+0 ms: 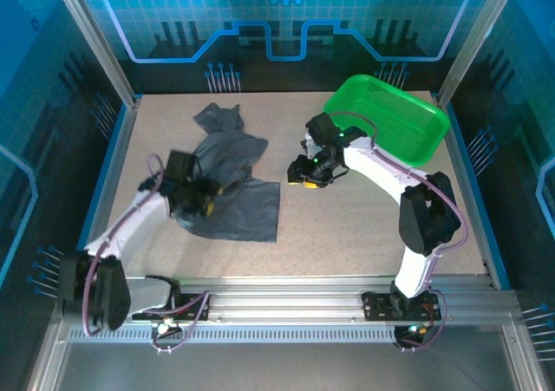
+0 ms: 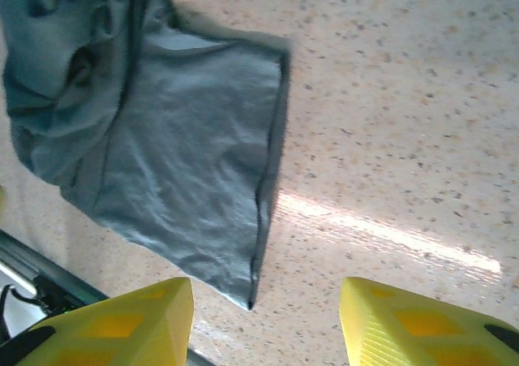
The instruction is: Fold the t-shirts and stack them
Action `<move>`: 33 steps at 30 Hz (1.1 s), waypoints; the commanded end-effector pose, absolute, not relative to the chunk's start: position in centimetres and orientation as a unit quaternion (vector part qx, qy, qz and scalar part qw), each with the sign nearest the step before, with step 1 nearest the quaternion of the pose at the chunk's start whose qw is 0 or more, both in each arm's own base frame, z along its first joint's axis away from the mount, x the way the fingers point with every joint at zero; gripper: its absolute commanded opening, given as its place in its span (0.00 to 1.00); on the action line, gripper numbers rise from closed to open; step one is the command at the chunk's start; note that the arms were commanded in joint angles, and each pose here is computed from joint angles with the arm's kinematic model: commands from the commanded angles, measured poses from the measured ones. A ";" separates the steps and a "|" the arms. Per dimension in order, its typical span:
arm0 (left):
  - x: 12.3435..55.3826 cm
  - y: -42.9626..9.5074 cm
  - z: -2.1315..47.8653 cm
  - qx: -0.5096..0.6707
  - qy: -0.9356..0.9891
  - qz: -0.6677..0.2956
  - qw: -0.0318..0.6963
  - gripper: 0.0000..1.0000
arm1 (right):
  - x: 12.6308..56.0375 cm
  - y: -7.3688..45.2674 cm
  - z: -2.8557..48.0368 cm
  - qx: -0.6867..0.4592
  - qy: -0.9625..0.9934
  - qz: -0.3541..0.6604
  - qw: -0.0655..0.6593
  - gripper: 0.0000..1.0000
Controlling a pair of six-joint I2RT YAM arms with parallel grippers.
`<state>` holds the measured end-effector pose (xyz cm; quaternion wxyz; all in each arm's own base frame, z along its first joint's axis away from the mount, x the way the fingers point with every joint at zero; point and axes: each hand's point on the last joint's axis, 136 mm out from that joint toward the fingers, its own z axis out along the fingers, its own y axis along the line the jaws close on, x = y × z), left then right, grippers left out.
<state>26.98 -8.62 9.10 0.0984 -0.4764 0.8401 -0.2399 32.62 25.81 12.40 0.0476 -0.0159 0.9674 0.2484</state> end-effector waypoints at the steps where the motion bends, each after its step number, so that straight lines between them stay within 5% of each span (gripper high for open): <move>1: 21.4 -8.5 5.8 -0.572 0.792 -0.212 0.036 0.50 | 32.4 25.4 12.8 -0.034 0.966 0.247 0.063 0.52; 16: 21.9 -6.3 1.5 -0.630 0.754 -0.175 0.057 0.49 | 30.4 26.1 12.7 -0.042 0.960 0.272 0.045 0.51; 18: 22.0 -6.1 0.8 -0.629 0.756 -0.170 0.059 0.42 | 30.3 26.1 12.6 -0.040 0.960 0.274 0.044 0.51; 21: 22.8 -5.5 0.0 -0.619 0.764 -0.169 0.068 0.12 | 30.4 26.2 12.5 -0.036 0.959 0.277 0.043 0.51; 23: 23.4 -4.7 1.6 -0.599 0.781 -0.151 0.093 0.00 | 30.6 26.1 12.5 -0.034 0.961 0.272 0.047 0.51; 33: 23.9 0.0 16.4 -0.534 0.775 -0.145 0.304 0.00 | 36.0 28.4 11.2 0.009 0.960 0.270 0.078 0.53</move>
